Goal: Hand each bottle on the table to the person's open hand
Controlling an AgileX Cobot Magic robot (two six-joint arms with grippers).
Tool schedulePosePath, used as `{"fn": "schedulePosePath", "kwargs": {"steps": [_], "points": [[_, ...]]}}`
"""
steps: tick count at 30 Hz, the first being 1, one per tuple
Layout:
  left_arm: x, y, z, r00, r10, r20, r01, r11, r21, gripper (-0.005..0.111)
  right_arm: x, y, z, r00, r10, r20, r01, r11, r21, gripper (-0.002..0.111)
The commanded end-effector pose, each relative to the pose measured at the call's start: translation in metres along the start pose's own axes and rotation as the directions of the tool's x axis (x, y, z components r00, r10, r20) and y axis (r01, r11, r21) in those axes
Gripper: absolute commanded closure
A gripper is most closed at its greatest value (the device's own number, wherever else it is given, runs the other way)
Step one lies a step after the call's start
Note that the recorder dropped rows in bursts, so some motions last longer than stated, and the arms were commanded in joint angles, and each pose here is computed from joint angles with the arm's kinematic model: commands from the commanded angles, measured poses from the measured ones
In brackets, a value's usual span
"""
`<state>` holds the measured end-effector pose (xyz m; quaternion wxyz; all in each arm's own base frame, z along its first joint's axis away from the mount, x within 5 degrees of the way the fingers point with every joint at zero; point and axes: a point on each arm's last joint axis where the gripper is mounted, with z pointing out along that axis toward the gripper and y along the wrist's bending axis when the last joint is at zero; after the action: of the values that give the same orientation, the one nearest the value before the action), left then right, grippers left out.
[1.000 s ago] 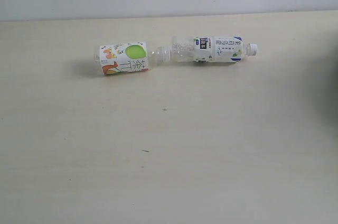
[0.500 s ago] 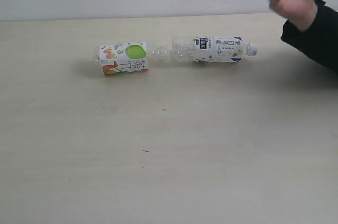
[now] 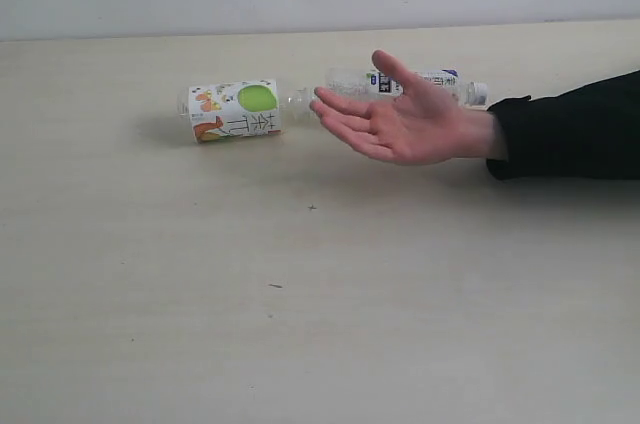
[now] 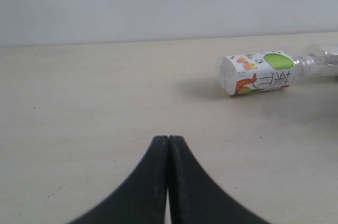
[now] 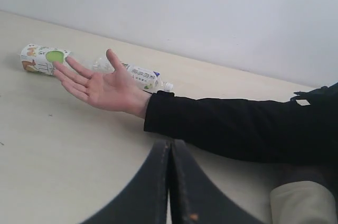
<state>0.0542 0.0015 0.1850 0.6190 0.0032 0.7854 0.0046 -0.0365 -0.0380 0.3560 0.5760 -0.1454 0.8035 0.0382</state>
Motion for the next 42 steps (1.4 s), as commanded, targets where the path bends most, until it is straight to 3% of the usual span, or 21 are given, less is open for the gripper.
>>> {"fn": "schedulePosePath", "kwargs": {"steps": [1, 23, 33, 37, 42], "points": [[0.0, 0.0, 0.0, 1.0, -0.002, 0.006, 0.002, 1.0, -0.001, 0.104, 0.001, 0.001, 0.001, 1.0, -0.002, -0.004, 0.002, 1.0, 0.001, 0.108], [0.0, 0.0, 0.0, 1.0, -0.002, 0.006, 0.002, 1.0, -0.001, 0.104, 0.001, -0.002, 0.001, 1.0, -0.016, -0.003, 0.016, 0.999, 0.033, 0.108], [0.0, 0.0, 0.0, 1.0, -0.002, 0.006, 0.002, 1.0, -0.001, 0.104, -0.015, -0.003, 0.002, 0.981, -0.064, 0.181, 0.055, 0.997, 0.057, 0.108], [0.0, 0.0, 0.0, 1.0, -0.002, 0.006, 0.002, 1.0, -0.001, 0.104, -0.015, 0.001, 0.028, 0.968, -0.127, 0.215, 0.109, 0.99, 0.092, 0.108], [0.0, 0.0, 0.0, 1.0, -0.002, 0.006, 0.002, 1.0, -0.001, 0.104, -0.01, 0.017, 0.093, 0.983, -0.179, 0.049, 0.178, 0.984, 0.024, 0.108]]}}
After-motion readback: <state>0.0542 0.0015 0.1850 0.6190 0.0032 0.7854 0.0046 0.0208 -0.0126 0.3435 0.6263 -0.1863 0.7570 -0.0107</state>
